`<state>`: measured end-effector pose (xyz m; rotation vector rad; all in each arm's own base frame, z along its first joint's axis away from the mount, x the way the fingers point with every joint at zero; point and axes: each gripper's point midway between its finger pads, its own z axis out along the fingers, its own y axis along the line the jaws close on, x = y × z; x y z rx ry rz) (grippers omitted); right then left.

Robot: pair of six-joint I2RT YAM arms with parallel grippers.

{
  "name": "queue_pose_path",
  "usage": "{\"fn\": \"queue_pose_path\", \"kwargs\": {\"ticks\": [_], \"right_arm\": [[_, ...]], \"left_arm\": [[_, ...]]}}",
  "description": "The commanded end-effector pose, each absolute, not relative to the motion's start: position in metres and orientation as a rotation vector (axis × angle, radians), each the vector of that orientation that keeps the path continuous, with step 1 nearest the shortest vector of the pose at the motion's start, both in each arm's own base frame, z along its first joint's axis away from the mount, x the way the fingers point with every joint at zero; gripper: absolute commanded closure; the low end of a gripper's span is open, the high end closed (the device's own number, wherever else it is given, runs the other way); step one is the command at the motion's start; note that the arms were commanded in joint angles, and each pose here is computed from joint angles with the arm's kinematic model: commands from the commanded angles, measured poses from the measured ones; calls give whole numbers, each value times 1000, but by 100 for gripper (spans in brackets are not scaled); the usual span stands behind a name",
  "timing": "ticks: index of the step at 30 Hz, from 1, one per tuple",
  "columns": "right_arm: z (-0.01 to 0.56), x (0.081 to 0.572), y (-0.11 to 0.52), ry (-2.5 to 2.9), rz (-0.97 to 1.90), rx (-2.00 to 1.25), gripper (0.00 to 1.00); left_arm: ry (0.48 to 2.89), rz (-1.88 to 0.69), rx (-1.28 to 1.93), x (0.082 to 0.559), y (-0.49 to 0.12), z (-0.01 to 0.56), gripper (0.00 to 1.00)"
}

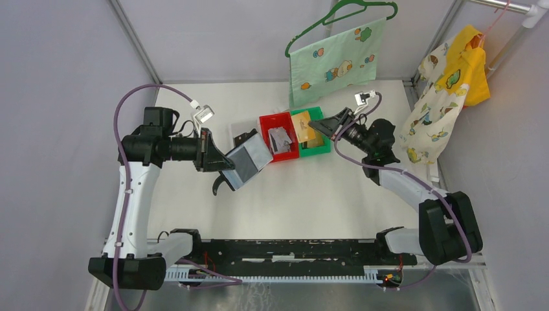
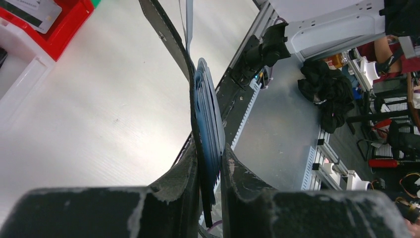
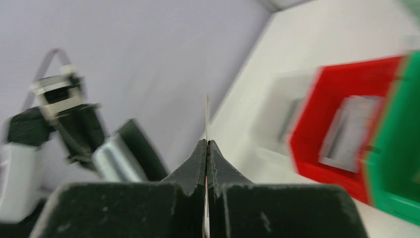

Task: Take the credit cards out of the card holder
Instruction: Place the credit card in the storage box.

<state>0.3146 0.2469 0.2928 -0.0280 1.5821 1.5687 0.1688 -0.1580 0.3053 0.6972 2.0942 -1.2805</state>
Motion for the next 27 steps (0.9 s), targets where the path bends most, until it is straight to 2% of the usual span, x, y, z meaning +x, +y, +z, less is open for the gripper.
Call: {"fn": "queue_pose_path", "kwargs": {"ticks": [1,8,19,27], "right_arm": [[227,351,205,1823,1186,28,100],[180,407,170,1985,775,63,100],[150,454,177,2017,678,83,100],[130,459,202,2047,710,73,100]], "left_arm": [[2034,-1209,754,175,-155,318,98],[2091,-1130,782,182,-148,320,98],[2105,-1125,805,184,-146,322,98],[2056,-1175,839,181,-151,327,98]]}}
